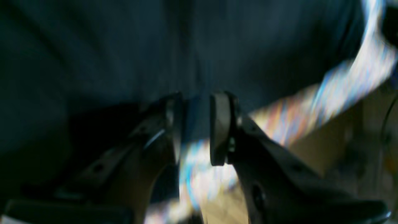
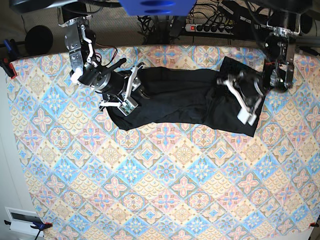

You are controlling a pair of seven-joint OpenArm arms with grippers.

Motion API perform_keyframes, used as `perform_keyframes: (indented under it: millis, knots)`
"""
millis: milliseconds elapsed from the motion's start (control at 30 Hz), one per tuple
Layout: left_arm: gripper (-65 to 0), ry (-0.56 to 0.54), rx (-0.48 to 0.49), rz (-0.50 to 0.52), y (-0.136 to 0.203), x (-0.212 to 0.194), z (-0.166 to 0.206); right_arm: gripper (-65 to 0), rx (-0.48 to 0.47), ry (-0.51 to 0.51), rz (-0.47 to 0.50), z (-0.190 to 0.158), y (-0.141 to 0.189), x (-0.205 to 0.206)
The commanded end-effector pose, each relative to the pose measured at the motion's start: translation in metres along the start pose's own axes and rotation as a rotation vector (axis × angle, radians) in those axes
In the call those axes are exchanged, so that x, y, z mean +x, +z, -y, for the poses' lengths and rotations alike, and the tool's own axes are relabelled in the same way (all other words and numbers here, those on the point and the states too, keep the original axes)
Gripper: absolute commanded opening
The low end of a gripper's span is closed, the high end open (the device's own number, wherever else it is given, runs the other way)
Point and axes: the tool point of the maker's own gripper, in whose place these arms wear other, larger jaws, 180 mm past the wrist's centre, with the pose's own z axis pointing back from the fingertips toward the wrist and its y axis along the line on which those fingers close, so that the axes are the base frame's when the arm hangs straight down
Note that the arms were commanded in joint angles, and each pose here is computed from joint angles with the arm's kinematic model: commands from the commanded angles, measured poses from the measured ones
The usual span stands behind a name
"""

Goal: Layout the t-shirt on the table in an organized manner, then fold the t-shirt properly
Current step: 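Fold the shirt end over onto the body with the left gripper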

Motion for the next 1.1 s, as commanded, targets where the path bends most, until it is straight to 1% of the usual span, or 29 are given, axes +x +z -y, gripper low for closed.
perform_keyframes:
  millis: [0,100,167,233,333,400,433,600,667,733,767,833,867,933,1000,1067]
  knots:
    - [-49.9,-0.012,0.005,0.023,0.007,0.009,-0.001,-42.6,-0.001,0.008,0.047,0.002,0.004,0.013]
    - [-49.5,-0.037,-0.003,0.058,0.005,0.03,0.003,-42.6,0.001,0.009,0.046,0.002,0.003,0.013]
    - [-46.3,-0.041,-0.029,0.06,-0.002,0.035,0.012,-42.6,0.002,0.009,0.046,0.001,0.003,0.013]
    - [-40.6,-0.017,-0.032,0.049,-0.011,0.035,0.01,-42.6,0.002,0.009,0.046,0.001,0.003,0.013]
    - [-29.6,0.019,-0.055,0.013,-0.029,0.028,0.012,-42.6,0.001,0.009,0.046,0.002,0.003,0.013]
    - [-24.6,0.016,-0.075,-0.008,-0.037,0.022,0.021,-42.6,0.001,0.009,0.046,0.002,0.003,0.013]
    - [-23.1,0.008,-0.074,-0.018,-0.039,0.019,0.022,-42.6,0.001,0.009,0.047,0.001,0.004,0.013]
    - [-22.7,-0.053,-0.047,-0.068,-0.054,0.004,0.03,-42.6,-0.001,0.009,0.048,0.002,0.004,0.013]
    - [-23.0,-0.084,-0.02,-0.084,-0.06,-0.001,0.031,-42.6,-0.001,0.009,0.048,0.002,0.004,0.013]
    - [-25.9,-0.116,0.004,-0.101,-0.065,-0.006,0.032,-42.6,-0.001,0.008,0.047,0.002,0.004,0.013]
    - [-28.9,-0.128,0.014,-0.105,-0.068,-0.007,0.033,-42.6,-0.002,0.009,0.048,0.002,0.004,0.013]
    - [-37.9,-0.133,0.021,-0.097,-0.072,-0.006,0.037,-42.6,-0.001,0.008,0.049,0.002,0.003,0.014]
    - [-43.7,-0.135,0.022,-0.089,-0.074,-0.004,0.039,-42.6,-0.001,0.008,0.049,0.002,0.003,0.014]
    - [-53.4,-0.145,0.01,-0.04,-0.078,0.012,0.048,-42.6,-0.001,0.008,0.049,0.002,0.003,0.014]
    - [-59.5,-0.14,0.003,-0.005,-0.081,0.021,0.053,-42.6,-0.001,0.008,0.049,0.002,0.003,0.014]
    - [-64.1,-0.128,0.014,-0.006,-0.085,0.022,0.048,-42.6,-0.001,0.008,0.049,0.002,0.003,0.014]
